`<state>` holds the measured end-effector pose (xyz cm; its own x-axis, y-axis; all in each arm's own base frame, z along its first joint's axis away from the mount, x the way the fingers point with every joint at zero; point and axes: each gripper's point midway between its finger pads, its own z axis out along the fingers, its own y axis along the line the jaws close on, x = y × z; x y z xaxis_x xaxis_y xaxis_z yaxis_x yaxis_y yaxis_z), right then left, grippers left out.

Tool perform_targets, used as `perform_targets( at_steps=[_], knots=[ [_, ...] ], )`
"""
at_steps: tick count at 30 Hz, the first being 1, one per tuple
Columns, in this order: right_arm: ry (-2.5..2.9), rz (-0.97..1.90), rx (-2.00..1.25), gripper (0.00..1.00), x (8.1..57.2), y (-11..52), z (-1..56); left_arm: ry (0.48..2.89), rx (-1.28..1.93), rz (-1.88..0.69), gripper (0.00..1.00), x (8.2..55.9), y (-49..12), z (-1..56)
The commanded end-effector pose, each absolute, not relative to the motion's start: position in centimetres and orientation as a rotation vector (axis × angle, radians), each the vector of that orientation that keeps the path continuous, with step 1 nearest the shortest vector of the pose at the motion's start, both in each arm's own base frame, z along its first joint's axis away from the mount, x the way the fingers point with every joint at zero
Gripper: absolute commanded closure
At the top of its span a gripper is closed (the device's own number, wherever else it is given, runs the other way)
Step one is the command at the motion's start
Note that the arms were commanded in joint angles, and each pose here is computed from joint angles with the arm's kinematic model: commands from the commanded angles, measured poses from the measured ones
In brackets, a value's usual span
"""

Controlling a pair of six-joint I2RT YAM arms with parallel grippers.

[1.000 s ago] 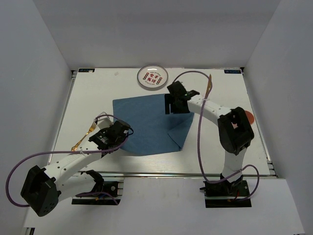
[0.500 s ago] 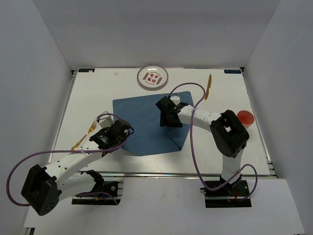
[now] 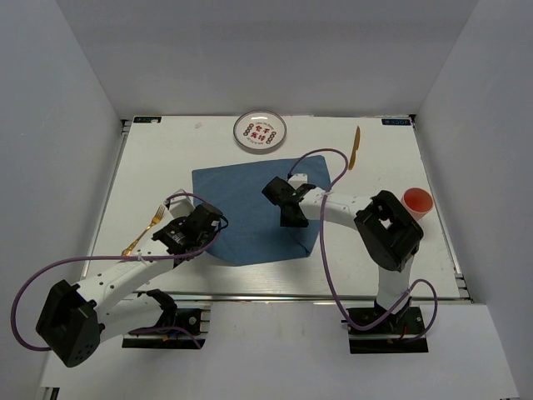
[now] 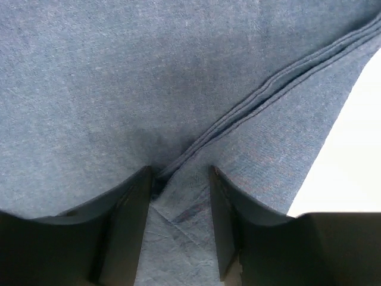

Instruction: Set the dinner table for one person

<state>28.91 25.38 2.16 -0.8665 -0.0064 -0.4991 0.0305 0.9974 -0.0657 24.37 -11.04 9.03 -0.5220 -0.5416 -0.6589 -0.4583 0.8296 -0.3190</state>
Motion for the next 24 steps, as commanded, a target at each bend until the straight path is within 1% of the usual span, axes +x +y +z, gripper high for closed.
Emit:
perform_targets(
  at_steps=[1,3,4,7,8,11,14,16,17,19,21,22,24],
  knots=[
    [2.574,-0.128,0.061,0.60,28.6,24.3,3.6,2.187,-0.726,-0.159,1.00,24.6,-11.1,9.5],
    [2.565,-0.139,0.071,0.76,28.5,23.8,3.8,2.188,-0.726,-0.167,1.00,24.6,-11.2,9.5],
    [2.562,-0.146,0.077,0.89,28.4,23.7,3.9,2.189,-0.726,-0.169,1.00,24.6,-11.2,9.5],
    [2.538,-0.164,0.098,0.93,28.3,23.0,4.8,2.189,-0.724,-0.168,1.00,24.6,-11.3,9.6],
    [2.531,-0.169,0.105,0.99,28.3,22.8,5.0,2.191,-0.722,-0.163,1.00,24.6,-11.2,9.5],
    [2.508,-0.150,0.133,1.00,28.1,21.5,5.9,2.189,-0.726,-0.163,1.00,24.7,-11.2,9.5],
    [2.491,-0.222,0.208,1.00,27.3,18.4,6.0,2.188,-0.733,-0.162,1.00,24.7,-11.2,9.5],
    [2.491,-0.294,0.251,1.00,26.3,15.6,5.3,2.185,-0.736,-0.160,1.00,24.7,-11.2,9.5],
    [2.472,-0.274,0.276,1.00,25.9,14.9,6.1,2.185,-0.738,-0.155,1.00,24.7,-11.1,9.6],
    [2.481,-0.311,0.313,1.00,24.2,12.4,5.0,2.179,-0.738,-0.142,1.00,24.7,-10.9,9.8],
    [2.453,-0.256,0.361,1.00,23.2,11.2,5.8,2.168,-0.739,-0.132,1.00,24.8,-10.7,10.0],
    [2.465,-0.270,0.367,1.00,22.0,10.0,5.1,2.163,-0.738,-0.127,1.00,25.0,-10.7,10.1],
    [2.425,-0.188,0.397,1.00,21.5,9.5,6.5,2.158,-0.735,-0.120,1.00,25.2,-10.7,10.2]
  ],
)
